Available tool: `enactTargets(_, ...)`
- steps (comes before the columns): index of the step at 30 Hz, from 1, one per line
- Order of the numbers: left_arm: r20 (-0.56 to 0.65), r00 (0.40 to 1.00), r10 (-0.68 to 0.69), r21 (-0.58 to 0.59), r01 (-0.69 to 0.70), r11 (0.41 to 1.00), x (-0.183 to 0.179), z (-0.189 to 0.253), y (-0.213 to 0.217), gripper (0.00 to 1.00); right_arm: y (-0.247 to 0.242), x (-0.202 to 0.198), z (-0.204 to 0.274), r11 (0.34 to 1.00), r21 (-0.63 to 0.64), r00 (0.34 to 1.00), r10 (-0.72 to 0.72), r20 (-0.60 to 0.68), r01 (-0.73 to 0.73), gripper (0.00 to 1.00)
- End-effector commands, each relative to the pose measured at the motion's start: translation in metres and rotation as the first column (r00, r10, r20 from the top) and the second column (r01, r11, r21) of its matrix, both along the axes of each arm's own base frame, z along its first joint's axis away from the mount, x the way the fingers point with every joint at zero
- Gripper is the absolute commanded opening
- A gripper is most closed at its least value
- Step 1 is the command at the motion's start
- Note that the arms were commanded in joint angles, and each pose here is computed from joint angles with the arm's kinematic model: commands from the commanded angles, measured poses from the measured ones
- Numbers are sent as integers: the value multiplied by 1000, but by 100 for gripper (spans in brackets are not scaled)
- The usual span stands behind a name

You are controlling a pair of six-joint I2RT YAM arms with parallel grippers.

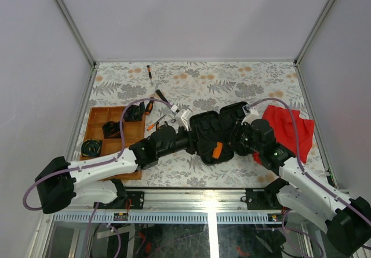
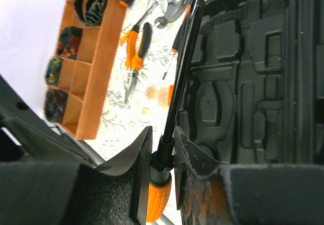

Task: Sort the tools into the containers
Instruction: Place the screwdriver in the storage box.

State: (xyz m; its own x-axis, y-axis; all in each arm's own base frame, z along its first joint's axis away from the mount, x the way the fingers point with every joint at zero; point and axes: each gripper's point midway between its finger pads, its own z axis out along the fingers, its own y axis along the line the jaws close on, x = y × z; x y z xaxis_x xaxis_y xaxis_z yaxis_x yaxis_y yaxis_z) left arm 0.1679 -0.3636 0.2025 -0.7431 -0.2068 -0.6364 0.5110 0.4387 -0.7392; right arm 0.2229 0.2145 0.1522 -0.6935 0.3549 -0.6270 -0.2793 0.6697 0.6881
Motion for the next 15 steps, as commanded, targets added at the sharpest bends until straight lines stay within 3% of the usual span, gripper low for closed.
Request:
enactTargets(1,-2,999,49,19,-49,999,-1,-2,15,64,-10,6,13,981,-187,993,70,95,-51,0)
enactTargets(6,-26,993,112,24,-111,993,1,-1,29,65,-13,6,12,940,-327,985,139,100,-99,0)
enactTargets(11,-46,982,185,25,-184,983,3,0,47,65,14,-6,16,872,-473,966,215,146,-123,0)
enactTargets(15,-67,964,256,48,-253,966,4,-5,68,65,33,-8,32,871,-483,942,232,243,-90,0)
